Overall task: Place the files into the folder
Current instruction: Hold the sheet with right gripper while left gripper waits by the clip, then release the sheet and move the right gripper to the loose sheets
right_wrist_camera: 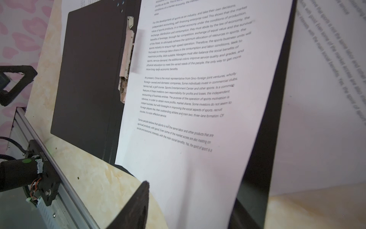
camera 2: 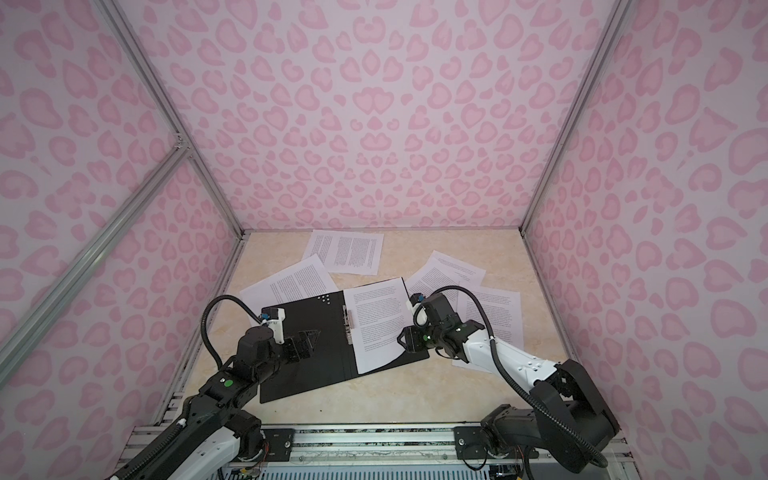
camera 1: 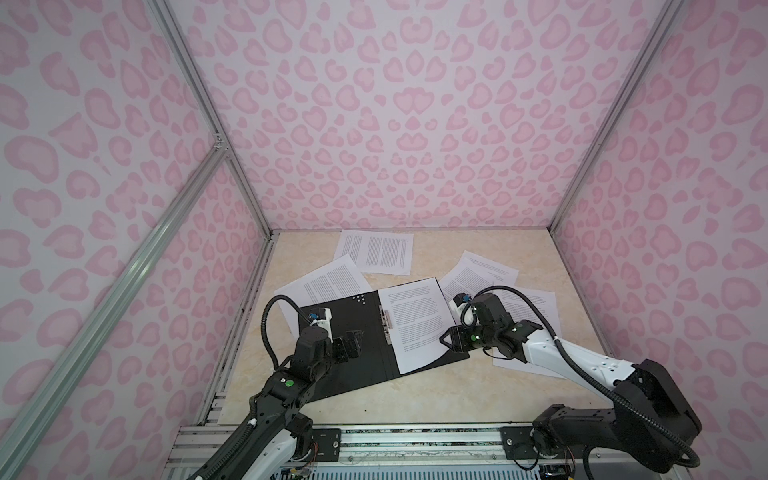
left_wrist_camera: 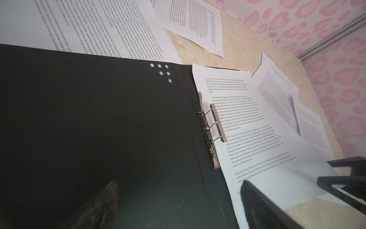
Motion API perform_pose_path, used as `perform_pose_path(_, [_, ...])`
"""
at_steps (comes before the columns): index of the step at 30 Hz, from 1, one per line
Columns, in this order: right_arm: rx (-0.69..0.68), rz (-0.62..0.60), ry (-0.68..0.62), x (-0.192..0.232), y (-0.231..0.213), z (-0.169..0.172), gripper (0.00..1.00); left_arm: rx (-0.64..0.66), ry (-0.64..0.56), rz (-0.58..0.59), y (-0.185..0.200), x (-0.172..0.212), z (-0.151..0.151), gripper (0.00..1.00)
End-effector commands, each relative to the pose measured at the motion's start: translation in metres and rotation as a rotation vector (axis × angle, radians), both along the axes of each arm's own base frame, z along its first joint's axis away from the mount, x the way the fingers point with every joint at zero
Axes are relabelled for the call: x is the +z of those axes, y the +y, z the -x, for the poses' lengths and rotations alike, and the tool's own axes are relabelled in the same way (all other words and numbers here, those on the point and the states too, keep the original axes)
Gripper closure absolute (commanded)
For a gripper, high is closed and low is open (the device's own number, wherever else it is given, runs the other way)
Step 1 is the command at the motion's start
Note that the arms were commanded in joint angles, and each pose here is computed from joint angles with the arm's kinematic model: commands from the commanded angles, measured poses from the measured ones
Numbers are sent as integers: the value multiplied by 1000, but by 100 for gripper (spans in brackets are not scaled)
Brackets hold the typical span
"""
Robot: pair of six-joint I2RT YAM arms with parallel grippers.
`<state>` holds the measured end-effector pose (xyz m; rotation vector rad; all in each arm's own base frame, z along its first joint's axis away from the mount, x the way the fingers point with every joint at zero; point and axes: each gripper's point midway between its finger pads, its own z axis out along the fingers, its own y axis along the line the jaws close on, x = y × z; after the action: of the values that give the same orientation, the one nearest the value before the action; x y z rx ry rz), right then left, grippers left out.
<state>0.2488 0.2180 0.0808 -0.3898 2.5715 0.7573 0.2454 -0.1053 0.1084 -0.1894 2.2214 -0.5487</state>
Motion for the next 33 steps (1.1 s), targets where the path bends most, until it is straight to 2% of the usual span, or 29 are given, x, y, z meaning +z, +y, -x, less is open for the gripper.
perform_pose_path(1, [-21,25,-10,-2,-5,-2,39,3,-41,8,-1,12,-5,3])
perform_pose_path(8, [-19,30,-3,-5,-4,-3,39,0,-42,12,-1,12,-4,2])
perform_pose_path(11, [-22,38,-3,-7,-5,-3,34,1,-43,12,-1,13,-4,3])
perform_pose_path(14, [-32,45,-10,-6,-7,-5,23,0,-43,12,-1,13,-4,3])
perform_pose_path(17, [-35,49,-13,-7,-8,-5,17,1,-44,12,-1,13,-4,3])
perform_pose_path(18, [-41,54,-12,-8,-9,-6,6,0,-45,13,-1,13,-4,3])
perform_pose_path(19, [-45,58,-12,-8,-9,-6,2,1,-46,13,-1,13,-4,3])
perform_pose_path(25, [-130,99,-4,-14,-26,-15,2,3,-47,14,-1,14,-4,3])
perform_pose_path(28, [-226,112,-13,-13,-47,-23,2,7,-52,15,1,15,-3,3])
perform_pose_path(33, [-412,63,-9,-9,-87,-35,2,4,-61,28,-1,17,-2,3])
